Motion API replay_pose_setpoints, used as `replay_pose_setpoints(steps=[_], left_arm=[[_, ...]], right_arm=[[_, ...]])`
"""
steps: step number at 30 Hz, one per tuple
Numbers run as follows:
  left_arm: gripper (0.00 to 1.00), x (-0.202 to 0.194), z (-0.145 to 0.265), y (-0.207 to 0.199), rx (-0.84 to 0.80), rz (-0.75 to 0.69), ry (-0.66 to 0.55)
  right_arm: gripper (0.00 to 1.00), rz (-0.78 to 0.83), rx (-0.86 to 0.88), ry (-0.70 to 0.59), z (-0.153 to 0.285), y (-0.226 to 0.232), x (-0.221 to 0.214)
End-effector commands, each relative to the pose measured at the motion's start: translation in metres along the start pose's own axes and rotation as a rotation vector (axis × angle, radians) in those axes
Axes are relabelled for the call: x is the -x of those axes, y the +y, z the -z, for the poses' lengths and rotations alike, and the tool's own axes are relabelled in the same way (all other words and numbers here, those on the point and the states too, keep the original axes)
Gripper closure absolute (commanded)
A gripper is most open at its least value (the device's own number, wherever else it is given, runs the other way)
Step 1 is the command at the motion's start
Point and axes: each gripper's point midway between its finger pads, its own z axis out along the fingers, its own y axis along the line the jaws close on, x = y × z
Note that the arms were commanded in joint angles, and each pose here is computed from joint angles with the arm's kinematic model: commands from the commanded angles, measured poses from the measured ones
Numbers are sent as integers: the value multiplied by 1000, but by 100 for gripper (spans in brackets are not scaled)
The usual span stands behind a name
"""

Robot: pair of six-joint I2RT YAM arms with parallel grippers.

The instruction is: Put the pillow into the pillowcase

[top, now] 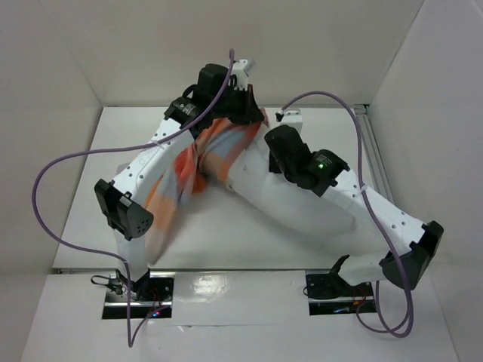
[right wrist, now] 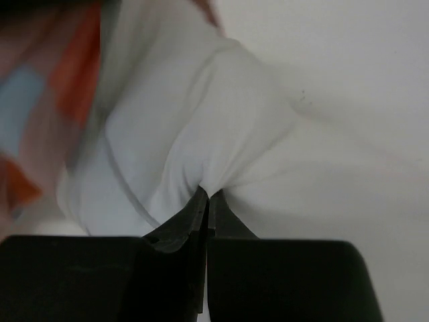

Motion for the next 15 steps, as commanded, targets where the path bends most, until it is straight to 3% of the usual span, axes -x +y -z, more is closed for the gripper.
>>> replay_pose_setpoints(steps=[1, 5, 8, 15], left_arm=[[100, 43, 4, -22, -79, -77, -120], [100, 11, 30, -25, -92, -33, -47], [100, -15, 51, -43, -117, -9, -13], [100, -20, 88, -69, -123, 25, 5]], right_arm=[[100, -62, 127, 39, 30, 41, -18], [100, -92, 115, -56, 43, 37, 18], [100, -72, 80, -85, 30, 28, 35], [100, -119, 65, -116, -4, -11, 67]])
